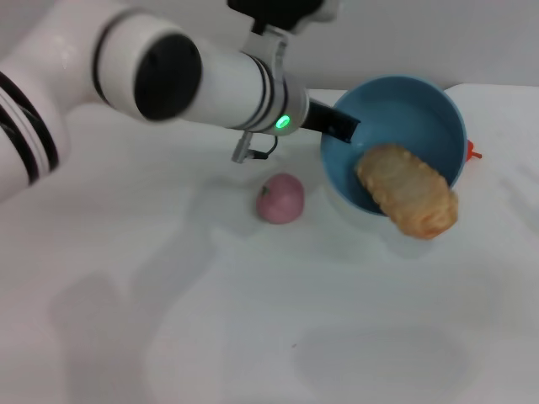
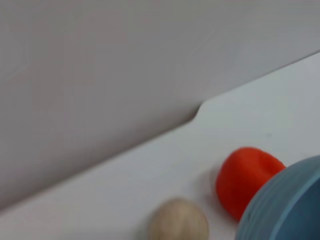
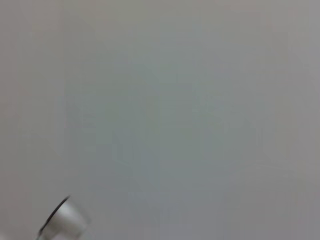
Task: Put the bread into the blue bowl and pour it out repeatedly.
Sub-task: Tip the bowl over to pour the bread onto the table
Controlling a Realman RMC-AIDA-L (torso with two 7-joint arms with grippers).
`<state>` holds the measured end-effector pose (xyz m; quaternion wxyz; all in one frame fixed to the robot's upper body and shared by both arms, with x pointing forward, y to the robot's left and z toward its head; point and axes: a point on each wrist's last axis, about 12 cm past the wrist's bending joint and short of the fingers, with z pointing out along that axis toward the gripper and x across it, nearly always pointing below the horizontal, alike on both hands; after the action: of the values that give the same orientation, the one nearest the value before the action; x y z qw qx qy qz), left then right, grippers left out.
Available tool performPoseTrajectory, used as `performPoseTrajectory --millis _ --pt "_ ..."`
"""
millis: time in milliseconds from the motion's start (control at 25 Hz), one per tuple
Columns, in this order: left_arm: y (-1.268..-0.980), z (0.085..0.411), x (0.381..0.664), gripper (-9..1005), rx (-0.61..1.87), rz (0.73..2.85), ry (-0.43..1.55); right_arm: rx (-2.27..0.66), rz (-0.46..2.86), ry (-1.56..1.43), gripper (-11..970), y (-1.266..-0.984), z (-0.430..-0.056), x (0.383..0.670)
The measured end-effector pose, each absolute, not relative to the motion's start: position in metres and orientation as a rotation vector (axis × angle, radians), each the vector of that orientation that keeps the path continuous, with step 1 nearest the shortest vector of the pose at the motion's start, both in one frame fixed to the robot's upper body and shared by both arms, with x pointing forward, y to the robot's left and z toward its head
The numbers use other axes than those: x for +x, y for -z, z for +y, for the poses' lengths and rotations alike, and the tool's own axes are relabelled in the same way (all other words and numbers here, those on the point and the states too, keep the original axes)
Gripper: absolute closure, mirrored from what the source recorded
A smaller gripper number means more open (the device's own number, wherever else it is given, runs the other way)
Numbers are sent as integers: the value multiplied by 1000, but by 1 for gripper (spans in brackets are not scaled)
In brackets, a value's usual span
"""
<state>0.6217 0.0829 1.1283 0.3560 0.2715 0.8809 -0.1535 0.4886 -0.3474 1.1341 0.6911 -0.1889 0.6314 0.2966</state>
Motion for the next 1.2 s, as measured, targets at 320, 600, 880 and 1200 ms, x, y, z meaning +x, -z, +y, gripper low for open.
performPoseTrajectory --millis 320,600,880,1200 --pt "-1114 75 632 997 757 2080 307 -281 1380 -680 529 -1117 -373 467" --pt "-1108 81 633 997 723 1924 314 -252 1376 -670 529 -1114 -377 464" --pt "-1097 89 629 997 778 1739 271 -255 1381 -685 530 -1111 -374 466" --pt "-1091 105 628 996 906 1577 104 -233 1387 -699 530 -1107 -373 467"
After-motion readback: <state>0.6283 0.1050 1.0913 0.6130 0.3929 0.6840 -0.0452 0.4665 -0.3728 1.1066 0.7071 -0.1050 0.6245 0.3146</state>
